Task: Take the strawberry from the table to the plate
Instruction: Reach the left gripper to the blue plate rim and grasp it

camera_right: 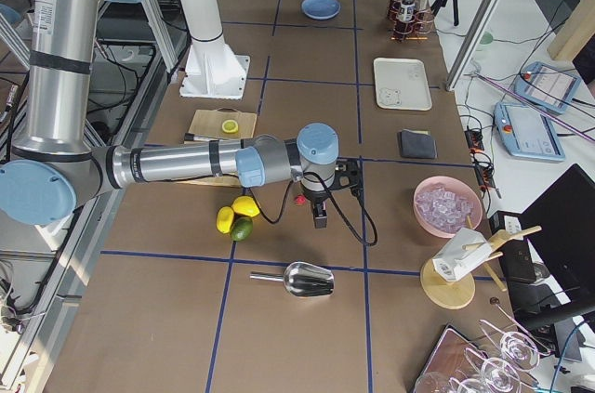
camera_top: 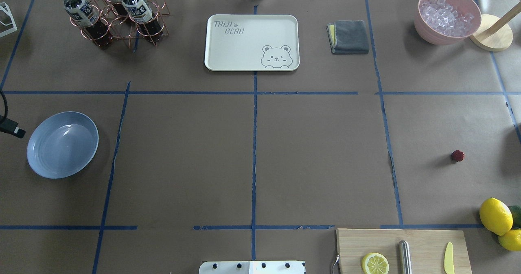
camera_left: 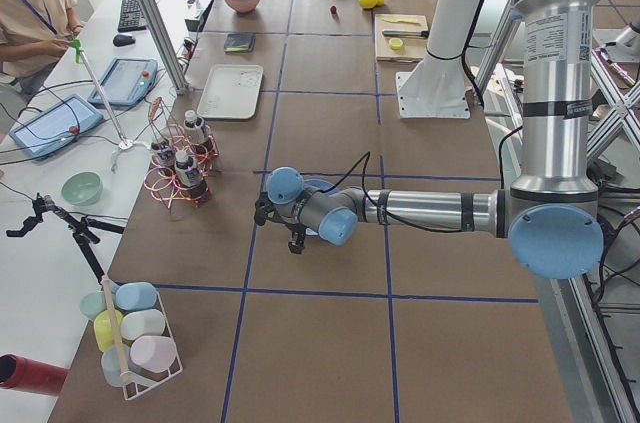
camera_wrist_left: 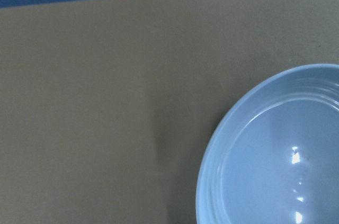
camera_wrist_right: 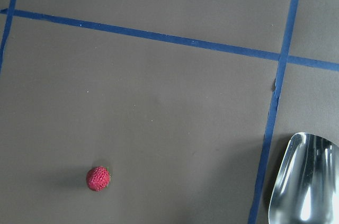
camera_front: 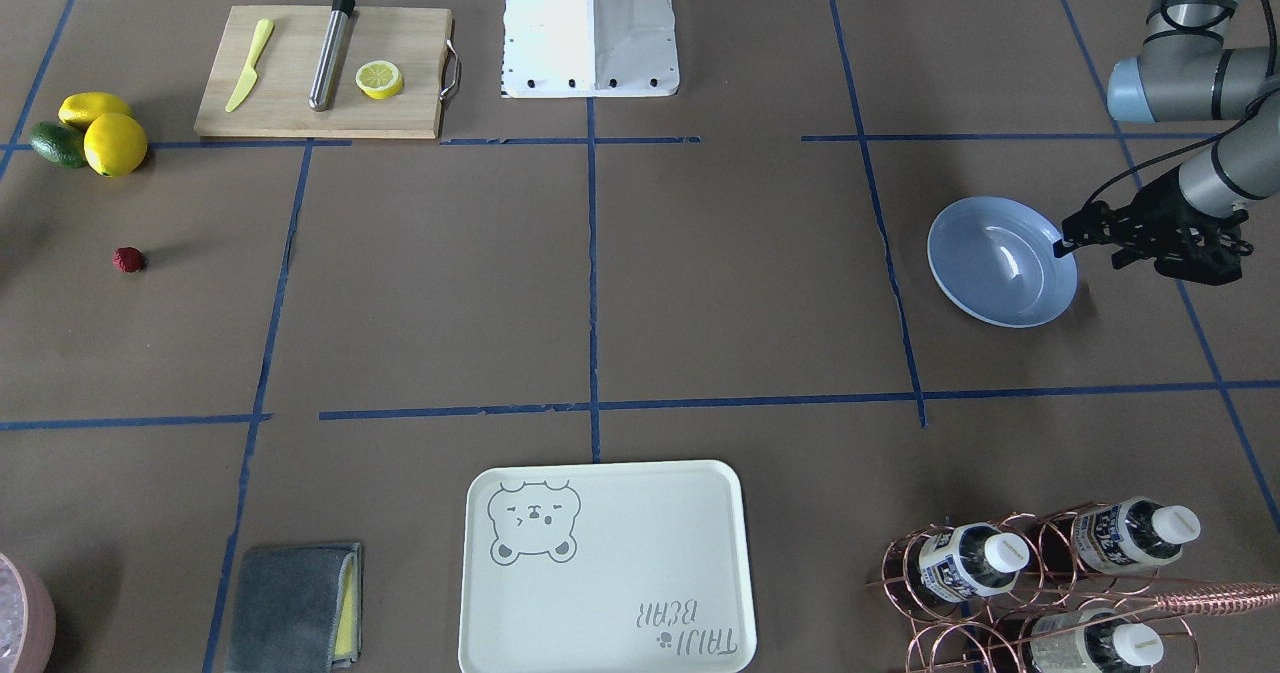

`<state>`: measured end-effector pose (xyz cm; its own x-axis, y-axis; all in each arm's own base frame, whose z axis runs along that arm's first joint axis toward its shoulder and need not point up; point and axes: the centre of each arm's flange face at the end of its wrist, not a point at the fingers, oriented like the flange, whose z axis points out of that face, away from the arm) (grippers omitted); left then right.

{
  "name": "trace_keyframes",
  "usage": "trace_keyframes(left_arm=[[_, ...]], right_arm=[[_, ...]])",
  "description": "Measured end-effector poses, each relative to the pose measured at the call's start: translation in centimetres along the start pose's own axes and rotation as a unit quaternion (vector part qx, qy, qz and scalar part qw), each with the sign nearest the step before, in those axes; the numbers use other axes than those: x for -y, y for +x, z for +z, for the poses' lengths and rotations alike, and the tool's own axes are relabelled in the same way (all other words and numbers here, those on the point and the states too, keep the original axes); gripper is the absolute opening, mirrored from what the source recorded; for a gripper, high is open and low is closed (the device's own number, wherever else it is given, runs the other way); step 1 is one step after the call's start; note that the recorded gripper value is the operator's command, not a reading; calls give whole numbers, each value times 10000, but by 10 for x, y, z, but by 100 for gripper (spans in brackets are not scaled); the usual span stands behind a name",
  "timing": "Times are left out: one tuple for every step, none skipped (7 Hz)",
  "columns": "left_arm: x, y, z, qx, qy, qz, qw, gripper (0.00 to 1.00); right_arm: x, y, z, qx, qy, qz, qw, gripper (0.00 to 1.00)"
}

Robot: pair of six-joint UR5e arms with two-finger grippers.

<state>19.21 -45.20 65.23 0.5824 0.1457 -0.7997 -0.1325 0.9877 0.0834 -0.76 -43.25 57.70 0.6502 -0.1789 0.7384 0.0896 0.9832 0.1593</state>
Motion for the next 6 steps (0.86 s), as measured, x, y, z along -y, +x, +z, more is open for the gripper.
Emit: trace_keyframes(left_arm=[[-1, 0, 6, 15, -7, -6, 10000, 4], [0, 2, 8, 11, -10, -9, 10000, 0], [3, 5, 8, -9, -2, -5, 10000, 0], [6, 9, 7, -30, 10, -11, 10000, 0], [7, 12, 6, -58, 13, -38, 10000, 0], [8, 18, 4, -185, -37, -41, 9998, 0]], right_arm=[[0, 0, 1, 4, -6, 3, 10000, 100], [-1, 0, 1, 13, -12, 15, 10000, 100], [-1, -1, 1, 55, -26, 37, 10000, 100], [-1, -2, 1, 138, -42, 49, 9999, 100], [-1, -3, 1, 194, -50, 52, 9998, 100], [-1, -4, 1, 220, -51, 49, 9997, 100]])
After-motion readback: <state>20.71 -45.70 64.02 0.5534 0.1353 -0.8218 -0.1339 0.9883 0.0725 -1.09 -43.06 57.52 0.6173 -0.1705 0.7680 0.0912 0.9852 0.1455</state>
